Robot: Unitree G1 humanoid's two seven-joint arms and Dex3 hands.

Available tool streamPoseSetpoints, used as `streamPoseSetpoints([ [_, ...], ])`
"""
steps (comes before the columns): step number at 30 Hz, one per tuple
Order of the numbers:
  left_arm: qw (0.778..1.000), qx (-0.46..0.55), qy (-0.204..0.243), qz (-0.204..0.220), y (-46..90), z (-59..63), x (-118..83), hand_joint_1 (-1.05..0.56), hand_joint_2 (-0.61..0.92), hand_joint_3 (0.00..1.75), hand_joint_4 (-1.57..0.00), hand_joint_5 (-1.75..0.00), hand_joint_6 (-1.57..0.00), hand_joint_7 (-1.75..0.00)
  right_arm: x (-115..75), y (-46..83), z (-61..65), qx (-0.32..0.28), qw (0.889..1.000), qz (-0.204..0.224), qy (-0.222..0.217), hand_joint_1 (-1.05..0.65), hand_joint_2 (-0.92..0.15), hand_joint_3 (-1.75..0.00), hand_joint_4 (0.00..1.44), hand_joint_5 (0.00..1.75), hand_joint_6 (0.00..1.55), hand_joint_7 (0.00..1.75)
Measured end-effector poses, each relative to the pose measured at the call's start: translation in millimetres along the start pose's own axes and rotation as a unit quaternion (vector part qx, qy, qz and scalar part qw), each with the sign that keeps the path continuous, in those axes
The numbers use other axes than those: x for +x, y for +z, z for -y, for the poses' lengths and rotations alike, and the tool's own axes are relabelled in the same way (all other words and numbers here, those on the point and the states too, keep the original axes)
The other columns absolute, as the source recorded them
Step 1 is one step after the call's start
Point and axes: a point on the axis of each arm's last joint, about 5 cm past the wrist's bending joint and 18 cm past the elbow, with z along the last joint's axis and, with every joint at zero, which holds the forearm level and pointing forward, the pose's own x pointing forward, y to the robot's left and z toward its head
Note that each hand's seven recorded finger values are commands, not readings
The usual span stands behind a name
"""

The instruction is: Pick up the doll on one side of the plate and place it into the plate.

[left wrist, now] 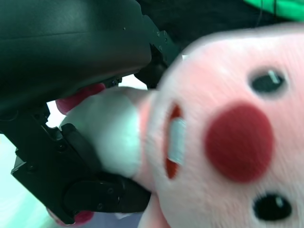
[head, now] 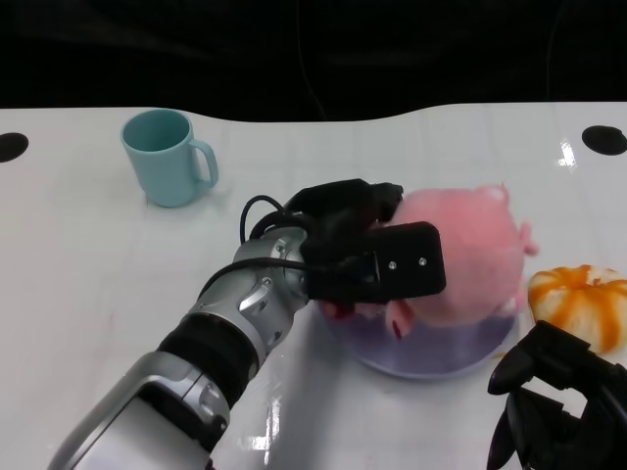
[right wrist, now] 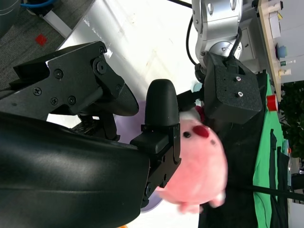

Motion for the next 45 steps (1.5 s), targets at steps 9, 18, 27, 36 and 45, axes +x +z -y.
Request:
streamPoseSetpoints([
  [9,0.995,0.094,-0.001,0.029,7.6,-7.6,-2.5,-1.01,0.92,0.41,-0.01,-0.03,-0.02,0.0,0.1,0.2,0.1,0.0,1.0,0.001,0.0,-0.14,-0.69,-1.19,0.66,1.75,0.45,1.73],
  [18,0.993,0.109,0.005,0.048,5.3,-13.3,-9.4,-1.05,0.92,0.58,0.0,0.0,0.0,0.0,0.3,0.4,0.4,-0.001,1.0,0.001,0.001,-0.13,-0.68,-1.21,0.66,1.75,0.46,1.73],
  [27,0.991,0.105,0.022,0.076,-3.9,-24.6,-32.8,-1.05,0.92,0.51,0.0,0.0,0.0,0.0,-0.9,0.3,2.1,-0.001,1.0,0.001,0.0,-0.12,-0.68,-1.22,0.66,1.75,0.46,1.73],
  [36,0.993,0.068,0.046,0.087,-20.7,-39.9,-66.2,-1.04,0.92,0.46,0.0,0.0,0.0,0.0,-1.8,1.0,4.3,-0.007,1.0,0.001,-0.004,-0.13,-0.67,-1.22,0.67,1.75,0.48,1.72],
  [45,0.993,0.033,0.069,0.094,-37.2,-40.8,-100.9,-0.95,0.92,0.39,-0.1,-0.06,-0.1,-0.05,-1.3,1.6,4.6,-0.008,1.0,0.002,-0.003,-0.12,-0.67,-1.23,0.67,1.75,0.48,1.71],
])
